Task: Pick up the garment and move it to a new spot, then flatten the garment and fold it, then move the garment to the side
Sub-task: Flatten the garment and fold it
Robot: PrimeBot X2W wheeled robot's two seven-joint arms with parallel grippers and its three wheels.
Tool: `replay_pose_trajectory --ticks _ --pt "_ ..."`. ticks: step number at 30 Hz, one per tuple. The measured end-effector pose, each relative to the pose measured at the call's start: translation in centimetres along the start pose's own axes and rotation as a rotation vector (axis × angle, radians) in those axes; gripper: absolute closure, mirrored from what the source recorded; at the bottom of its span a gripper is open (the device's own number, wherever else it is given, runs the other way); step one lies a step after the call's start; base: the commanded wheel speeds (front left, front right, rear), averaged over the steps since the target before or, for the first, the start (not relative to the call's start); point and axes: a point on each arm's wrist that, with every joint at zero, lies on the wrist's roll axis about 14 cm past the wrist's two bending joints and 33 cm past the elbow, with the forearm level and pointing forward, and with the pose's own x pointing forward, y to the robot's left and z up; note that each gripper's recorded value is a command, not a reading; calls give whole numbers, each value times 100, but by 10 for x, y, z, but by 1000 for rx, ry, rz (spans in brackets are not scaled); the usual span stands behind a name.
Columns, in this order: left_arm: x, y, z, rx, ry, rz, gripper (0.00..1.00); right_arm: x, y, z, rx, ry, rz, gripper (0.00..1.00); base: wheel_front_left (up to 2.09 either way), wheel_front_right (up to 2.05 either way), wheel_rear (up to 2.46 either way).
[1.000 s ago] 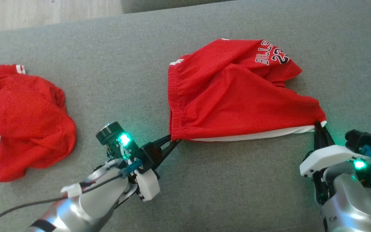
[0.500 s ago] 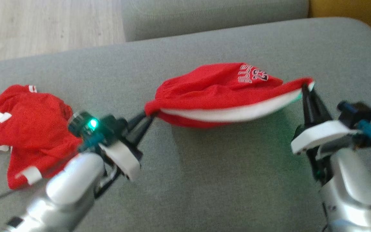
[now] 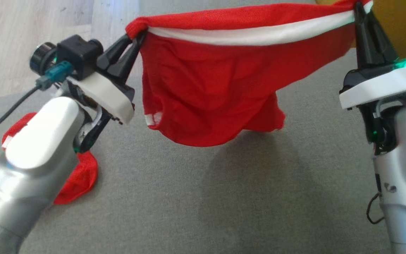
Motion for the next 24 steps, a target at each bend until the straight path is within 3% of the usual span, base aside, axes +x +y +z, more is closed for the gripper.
replay_pose_trajectory --ticks 6,15,20,24 --pt "-11 3 23 15 -38 21 100 -7 3 26 -18 -56 7 100 0 0 0" --pt "-32 -21 14 -84 6 -30 100 -33 -11 17 -39 5 -50 100 0 0 0" --pt "-23 -12 2 -106 54 -22 100 -23 -18 -4 -48 96 -66 100 0 0 0" --pt "6 8 -16 -110 98 -18 100 13 -25 -27 -65 158 -54 100 0 0 0"
